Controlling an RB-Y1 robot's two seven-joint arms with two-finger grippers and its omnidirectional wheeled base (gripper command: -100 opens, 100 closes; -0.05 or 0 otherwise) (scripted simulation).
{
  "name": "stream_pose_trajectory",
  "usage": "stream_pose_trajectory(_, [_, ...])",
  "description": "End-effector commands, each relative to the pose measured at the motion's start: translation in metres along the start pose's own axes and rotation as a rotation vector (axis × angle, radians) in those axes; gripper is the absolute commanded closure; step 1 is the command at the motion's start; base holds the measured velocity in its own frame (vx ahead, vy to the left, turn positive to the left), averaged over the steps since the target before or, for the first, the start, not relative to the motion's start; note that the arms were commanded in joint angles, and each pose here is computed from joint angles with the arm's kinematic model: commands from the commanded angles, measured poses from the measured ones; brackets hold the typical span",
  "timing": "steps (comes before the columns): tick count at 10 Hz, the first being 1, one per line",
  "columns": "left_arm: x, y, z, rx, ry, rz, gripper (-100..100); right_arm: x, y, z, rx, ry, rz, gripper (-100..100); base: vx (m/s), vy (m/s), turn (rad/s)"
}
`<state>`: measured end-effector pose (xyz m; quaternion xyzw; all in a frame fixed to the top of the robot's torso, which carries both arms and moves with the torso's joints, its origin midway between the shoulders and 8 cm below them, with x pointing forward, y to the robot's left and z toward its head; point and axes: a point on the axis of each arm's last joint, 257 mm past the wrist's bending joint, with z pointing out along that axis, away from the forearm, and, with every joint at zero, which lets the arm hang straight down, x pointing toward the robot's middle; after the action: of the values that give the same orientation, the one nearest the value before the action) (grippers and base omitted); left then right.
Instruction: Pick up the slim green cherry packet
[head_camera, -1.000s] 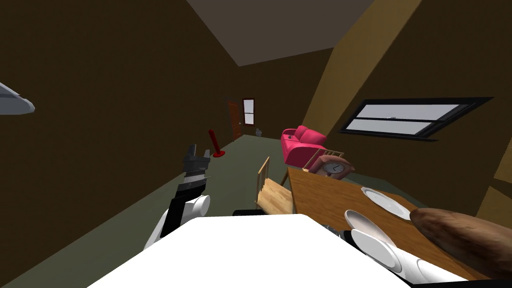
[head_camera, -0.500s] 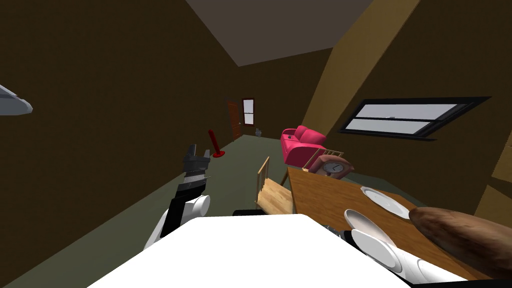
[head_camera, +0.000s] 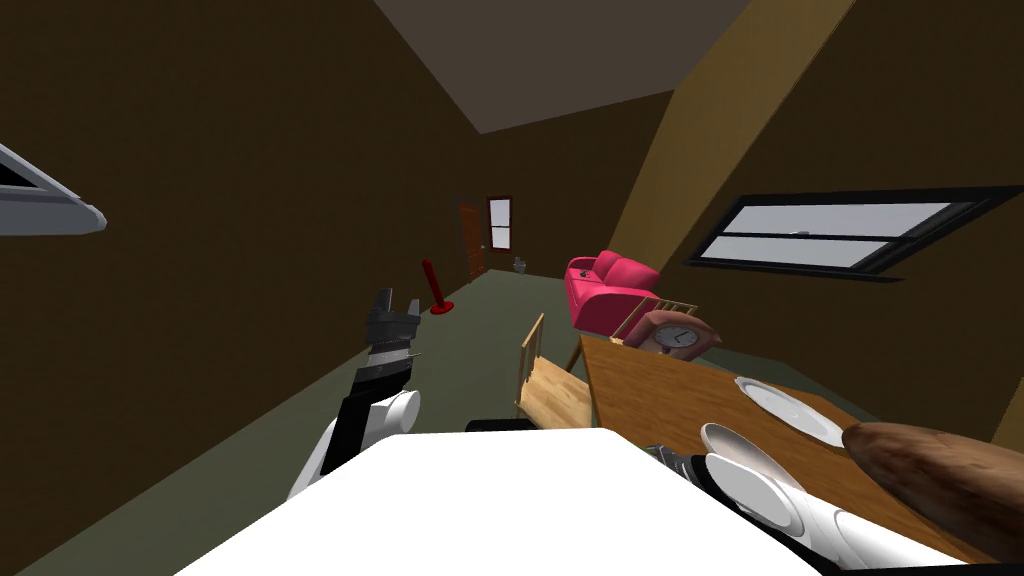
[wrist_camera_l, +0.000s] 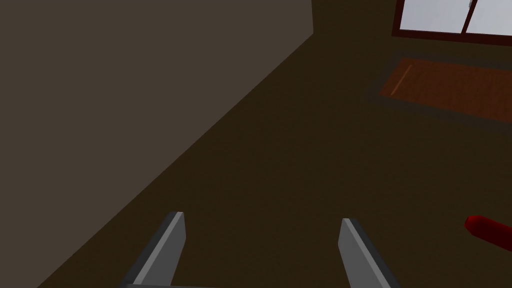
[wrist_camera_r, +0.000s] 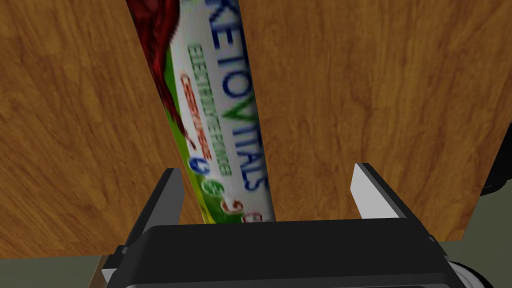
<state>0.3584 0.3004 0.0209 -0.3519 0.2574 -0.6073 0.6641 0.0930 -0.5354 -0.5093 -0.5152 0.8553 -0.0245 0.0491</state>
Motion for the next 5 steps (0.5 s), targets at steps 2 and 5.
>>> stream_pose_trajectory(2, [0.0,0.0,0.0,0.0,0.0,0.0,0,0.014,-0.016,-0.004,0.033,0.031,0.029,-100,-0.002,0.07,0.014])
stream_pose_trajectory(5, [0.0,0.0,0.0,0.0,0.0,0.0,0,0.02,-0.018,-0.005,0.039,0.042,0.039,-100,0.0,0.03,0.0])
